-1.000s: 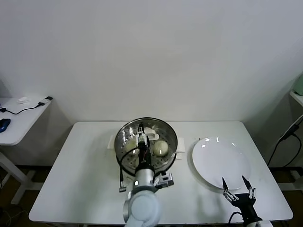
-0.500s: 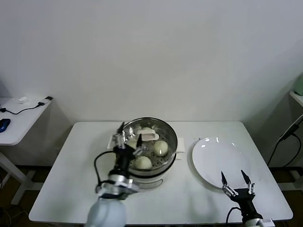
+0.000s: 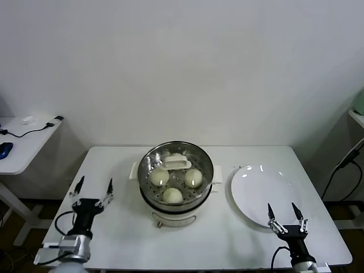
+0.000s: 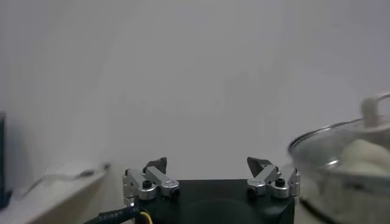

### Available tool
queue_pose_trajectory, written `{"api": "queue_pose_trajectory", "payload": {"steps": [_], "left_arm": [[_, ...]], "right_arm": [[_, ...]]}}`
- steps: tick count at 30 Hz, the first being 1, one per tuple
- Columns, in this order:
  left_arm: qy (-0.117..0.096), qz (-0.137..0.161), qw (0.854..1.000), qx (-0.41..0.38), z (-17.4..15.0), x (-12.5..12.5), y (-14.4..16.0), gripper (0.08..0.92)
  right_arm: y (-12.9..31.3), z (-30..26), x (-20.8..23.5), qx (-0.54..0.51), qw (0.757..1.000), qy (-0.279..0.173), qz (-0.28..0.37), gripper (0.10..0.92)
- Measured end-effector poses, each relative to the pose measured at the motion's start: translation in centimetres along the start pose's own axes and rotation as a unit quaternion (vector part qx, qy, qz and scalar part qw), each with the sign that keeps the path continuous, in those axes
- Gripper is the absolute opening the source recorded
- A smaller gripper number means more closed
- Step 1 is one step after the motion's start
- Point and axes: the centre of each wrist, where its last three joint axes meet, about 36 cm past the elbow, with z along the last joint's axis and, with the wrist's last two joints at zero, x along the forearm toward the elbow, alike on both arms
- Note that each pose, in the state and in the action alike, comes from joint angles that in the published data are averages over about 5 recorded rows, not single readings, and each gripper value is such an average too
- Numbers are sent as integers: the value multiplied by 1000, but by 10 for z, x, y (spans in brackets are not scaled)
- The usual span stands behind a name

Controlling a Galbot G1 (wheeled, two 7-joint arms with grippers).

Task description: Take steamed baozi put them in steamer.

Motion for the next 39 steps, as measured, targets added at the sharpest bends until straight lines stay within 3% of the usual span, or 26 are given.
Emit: {"api": "queue_pose_trajectory", "payload": {"steps": [6, 13, 39], "left_arm": [[22, -16, 998, 49, 41, 22, 14, 823], [30, -23, 996, 76, 64, 44, 15, 823], [21, -23, 995, 91, 79, 71, 8, 823]], "right_arm": [[-2, 4, 0, -2, 1000, 3, 5, 823], [0, 6, 1, -3, 1000, 6, 5, 823], [-1, 10, 5, 7, 1000, 16, 4, 823]]}}
